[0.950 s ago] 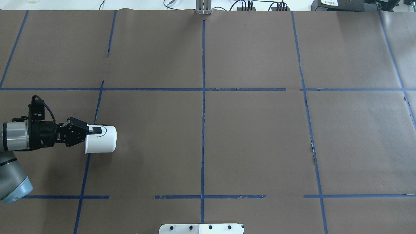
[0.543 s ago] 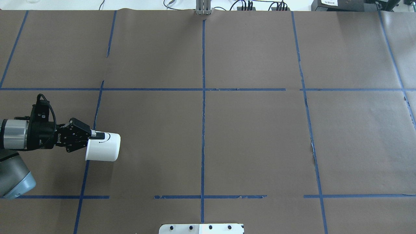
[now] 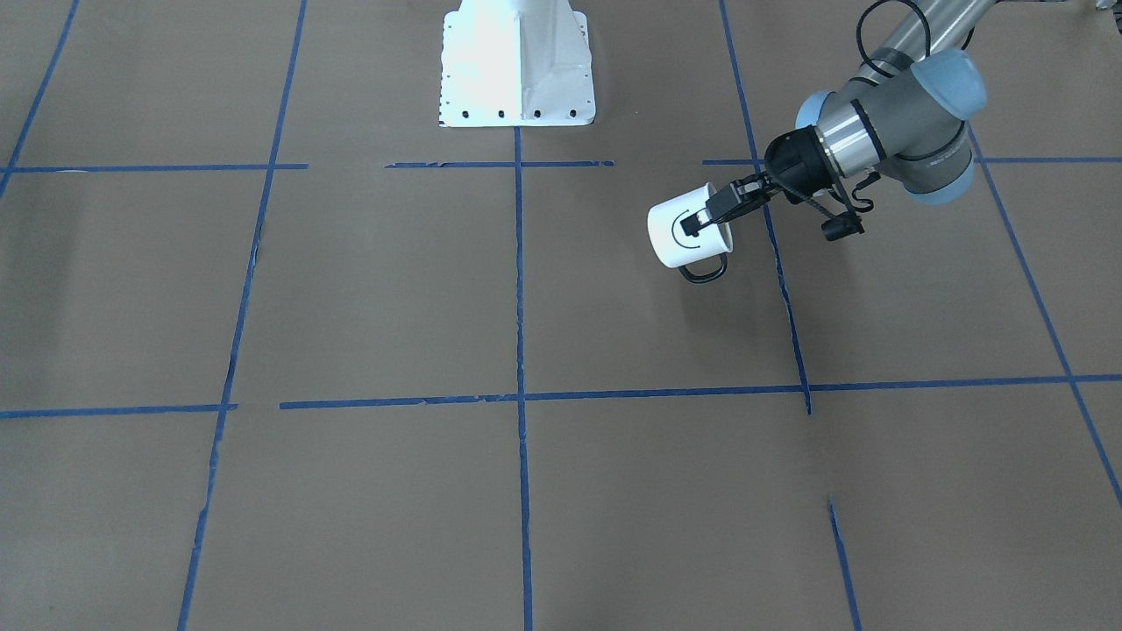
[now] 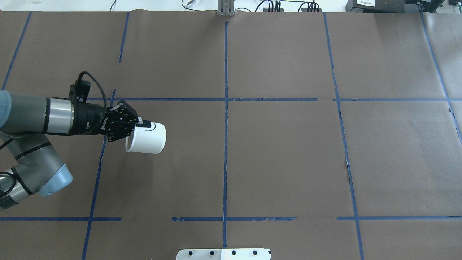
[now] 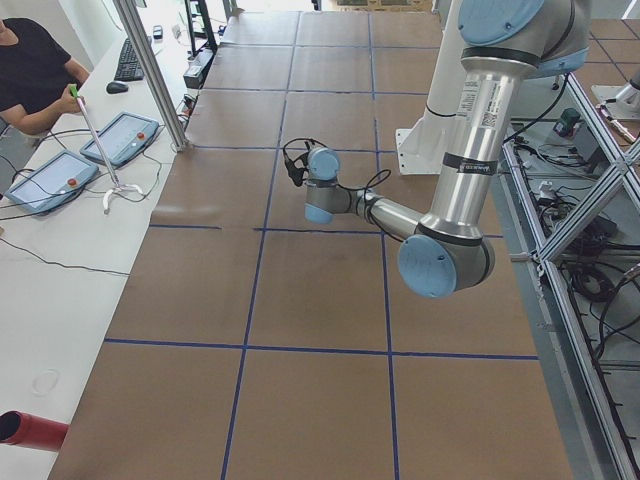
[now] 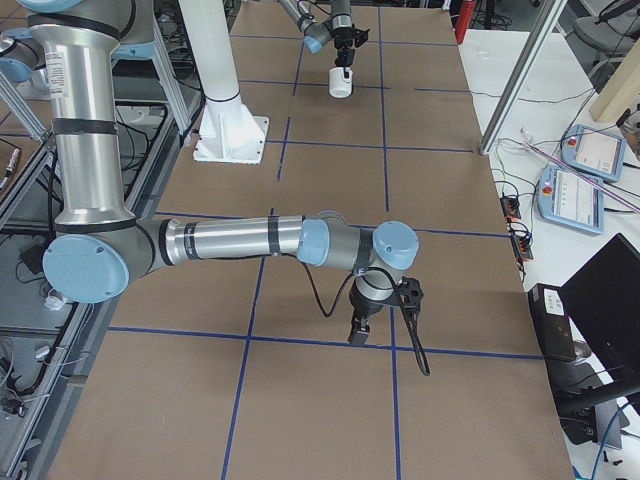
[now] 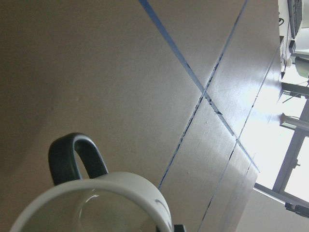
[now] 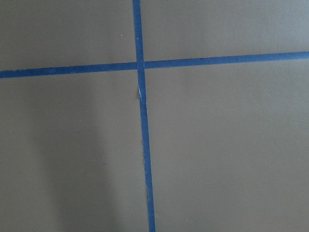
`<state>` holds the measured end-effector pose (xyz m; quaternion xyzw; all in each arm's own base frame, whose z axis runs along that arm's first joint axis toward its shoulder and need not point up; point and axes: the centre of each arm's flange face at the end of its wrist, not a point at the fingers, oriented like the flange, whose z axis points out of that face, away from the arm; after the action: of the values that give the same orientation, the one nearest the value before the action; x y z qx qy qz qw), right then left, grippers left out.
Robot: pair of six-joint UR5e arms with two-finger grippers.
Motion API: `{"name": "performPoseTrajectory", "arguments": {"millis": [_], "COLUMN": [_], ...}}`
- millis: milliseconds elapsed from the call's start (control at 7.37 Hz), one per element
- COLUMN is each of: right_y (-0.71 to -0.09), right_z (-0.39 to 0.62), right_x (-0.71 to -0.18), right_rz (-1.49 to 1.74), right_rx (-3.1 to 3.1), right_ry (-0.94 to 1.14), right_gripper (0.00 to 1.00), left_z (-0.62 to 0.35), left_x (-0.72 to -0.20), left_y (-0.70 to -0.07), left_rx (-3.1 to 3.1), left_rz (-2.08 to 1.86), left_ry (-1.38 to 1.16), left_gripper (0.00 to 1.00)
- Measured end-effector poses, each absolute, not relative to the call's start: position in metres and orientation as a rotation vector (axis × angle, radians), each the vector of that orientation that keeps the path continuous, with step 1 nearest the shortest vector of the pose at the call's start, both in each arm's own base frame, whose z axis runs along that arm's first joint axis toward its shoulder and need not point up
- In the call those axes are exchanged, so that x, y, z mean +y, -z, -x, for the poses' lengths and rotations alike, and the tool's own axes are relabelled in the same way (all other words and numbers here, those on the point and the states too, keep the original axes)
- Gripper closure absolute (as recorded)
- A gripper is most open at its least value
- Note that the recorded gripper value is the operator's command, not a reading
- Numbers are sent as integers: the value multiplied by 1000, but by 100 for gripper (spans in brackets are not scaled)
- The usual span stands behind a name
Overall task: Flip mug
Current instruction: 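Lift the mug with the left gripper and carry it toward the table center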
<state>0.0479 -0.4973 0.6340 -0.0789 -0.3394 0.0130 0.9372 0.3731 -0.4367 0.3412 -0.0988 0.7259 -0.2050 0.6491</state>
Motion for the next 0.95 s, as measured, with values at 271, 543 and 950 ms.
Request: {"name": "performPoseTrajectory", "arguments": {"millis": [271,543,950], "right_y": [-634,-634,-634], "right_z": [-48,-48,-48], "right_x": [-498,-497,-497], "right_rz": [161,161,161], "right_rx": [-693,-693,-693], "right_ry": [-26,-26,-26], "right_gripper": [0,0,0], "left_z": [-398,-423,-472], "left_x": [-461,-483,-484], "left_y": [-275,-211,-151], "left_rx": [1554,1423,1209], "left_rz": [118,5,-142], "left_ry": [436,384,286], "left_gripper": [100,100,100]}}
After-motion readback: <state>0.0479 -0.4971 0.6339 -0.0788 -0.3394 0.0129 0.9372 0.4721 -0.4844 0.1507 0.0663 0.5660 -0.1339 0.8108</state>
